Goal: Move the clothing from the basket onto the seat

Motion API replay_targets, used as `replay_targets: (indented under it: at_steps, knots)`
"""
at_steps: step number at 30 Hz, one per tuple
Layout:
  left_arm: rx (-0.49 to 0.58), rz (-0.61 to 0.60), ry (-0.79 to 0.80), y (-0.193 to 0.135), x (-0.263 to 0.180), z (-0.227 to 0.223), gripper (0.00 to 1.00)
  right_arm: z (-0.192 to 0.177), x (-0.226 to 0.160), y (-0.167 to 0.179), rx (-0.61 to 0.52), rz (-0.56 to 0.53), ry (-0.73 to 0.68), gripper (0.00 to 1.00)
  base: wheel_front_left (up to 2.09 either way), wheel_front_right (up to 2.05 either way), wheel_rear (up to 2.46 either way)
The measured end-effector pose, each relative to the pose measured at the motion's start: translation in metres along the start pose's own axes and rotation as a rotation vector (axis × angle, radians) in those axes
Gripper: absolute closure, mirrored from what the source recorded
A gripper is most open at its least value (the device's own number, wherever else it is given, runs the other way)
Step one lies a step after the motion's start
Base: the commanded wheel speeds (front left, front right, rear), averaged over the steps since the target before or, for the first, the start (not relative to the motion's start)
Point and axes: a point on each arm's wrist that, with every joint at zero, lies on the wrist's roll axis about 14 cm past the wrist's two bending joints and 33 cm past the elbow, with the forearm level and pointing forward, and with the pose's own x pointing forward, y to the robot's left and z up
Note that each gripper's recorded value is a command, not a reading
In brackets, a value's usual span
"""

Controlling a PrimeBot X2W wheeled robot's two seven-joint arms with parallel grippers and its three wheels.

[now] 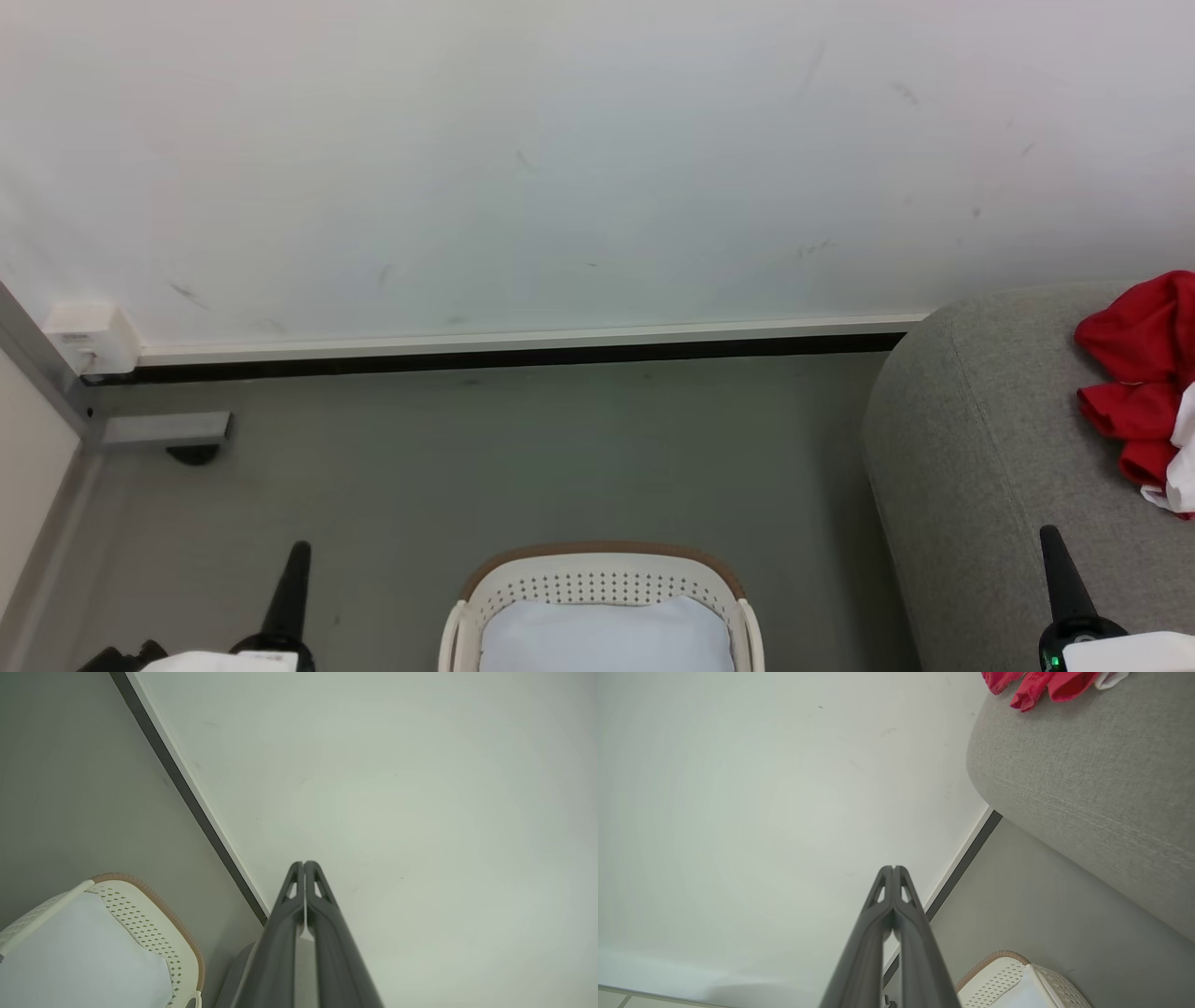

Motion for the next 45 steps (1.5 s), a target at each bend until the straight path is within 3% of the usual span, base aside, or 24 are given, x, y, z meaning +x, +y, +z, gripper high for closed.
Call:
replay_targets:
  at_steps: [45]
  knots:
    - [-0.327, -0.085, -0.005, -0.019, 0.01, 0.013, 1.0, 0.008, 0.011, 0.021, 0.345, 0.079, 0.01, 1.0, 0.0, 0.0, 0.0]
